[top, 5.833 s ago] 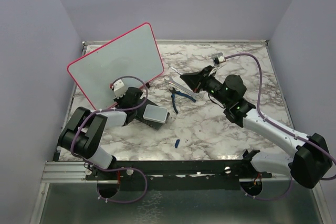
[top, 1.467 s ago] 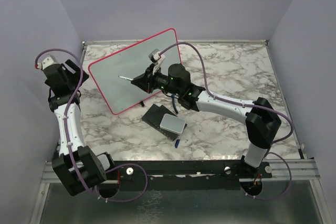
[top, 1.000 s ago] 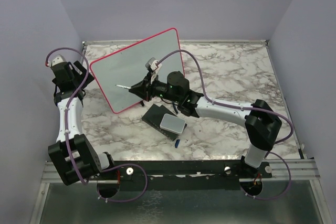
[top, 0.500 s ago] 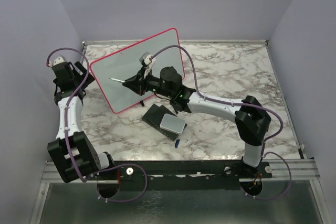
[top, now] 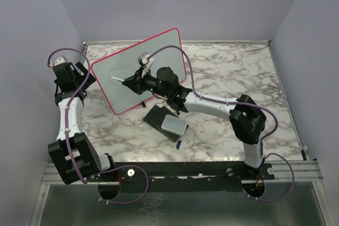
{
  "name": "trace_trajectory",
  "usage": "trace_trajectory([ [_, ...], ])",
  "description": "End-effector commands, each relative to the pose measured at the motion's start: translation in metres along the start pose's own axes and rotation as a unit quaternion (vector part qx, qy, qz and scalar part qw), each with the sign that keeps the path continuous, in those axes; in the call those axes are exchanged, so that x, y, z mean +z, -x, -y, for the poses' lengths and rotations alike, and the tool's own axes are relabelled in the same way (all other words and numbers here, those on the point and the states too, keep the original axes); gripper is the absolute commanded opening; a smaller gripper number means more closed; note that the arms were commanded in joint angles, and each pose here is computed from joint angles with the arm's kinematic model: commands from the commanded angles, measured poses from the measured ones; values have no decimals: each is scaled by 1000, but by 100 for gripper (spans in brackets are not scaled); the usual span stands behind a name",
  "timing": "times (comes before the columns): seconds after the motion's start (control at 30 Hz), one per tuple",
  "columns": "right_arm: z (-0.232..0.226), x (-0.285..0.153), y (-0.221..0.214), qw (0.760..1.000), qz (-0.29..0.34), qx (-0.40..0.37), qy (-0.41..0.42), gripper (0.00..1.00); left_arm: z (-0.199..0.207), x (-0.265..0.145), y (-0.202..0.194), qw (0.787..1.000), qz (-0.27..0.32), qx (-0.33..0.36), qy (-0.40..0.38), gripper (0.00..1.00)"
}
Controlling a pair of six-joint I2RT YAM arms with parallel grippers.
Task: Write a sentence on the whiteboard
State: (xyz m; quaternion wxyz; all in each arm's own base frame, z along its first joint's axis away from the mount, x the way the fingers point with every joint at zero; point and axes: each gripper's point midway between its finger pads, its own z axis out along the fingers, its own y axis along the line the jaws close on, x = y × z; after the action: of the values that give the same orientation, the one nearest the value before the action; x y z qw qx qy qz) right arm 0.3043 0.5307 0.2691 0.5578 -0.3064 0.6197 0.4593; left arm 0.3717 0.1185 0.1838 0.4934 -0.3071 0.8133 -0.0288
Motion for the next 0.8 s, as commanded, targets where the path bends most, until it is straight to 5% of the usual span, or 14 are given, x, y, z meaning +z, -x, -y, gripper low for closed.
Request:
trace_trajectory([
  [0.0, 13, 8, 2, 999, 11, 3, -39, 1, 11, -1, -3, 1000, -1, 2, -25, 84],
  [0.77, 28, 25, -10, 998, -2, -3, -64, 1, 7, -1, -2, 1000, 1, 4, -17, 84],
])
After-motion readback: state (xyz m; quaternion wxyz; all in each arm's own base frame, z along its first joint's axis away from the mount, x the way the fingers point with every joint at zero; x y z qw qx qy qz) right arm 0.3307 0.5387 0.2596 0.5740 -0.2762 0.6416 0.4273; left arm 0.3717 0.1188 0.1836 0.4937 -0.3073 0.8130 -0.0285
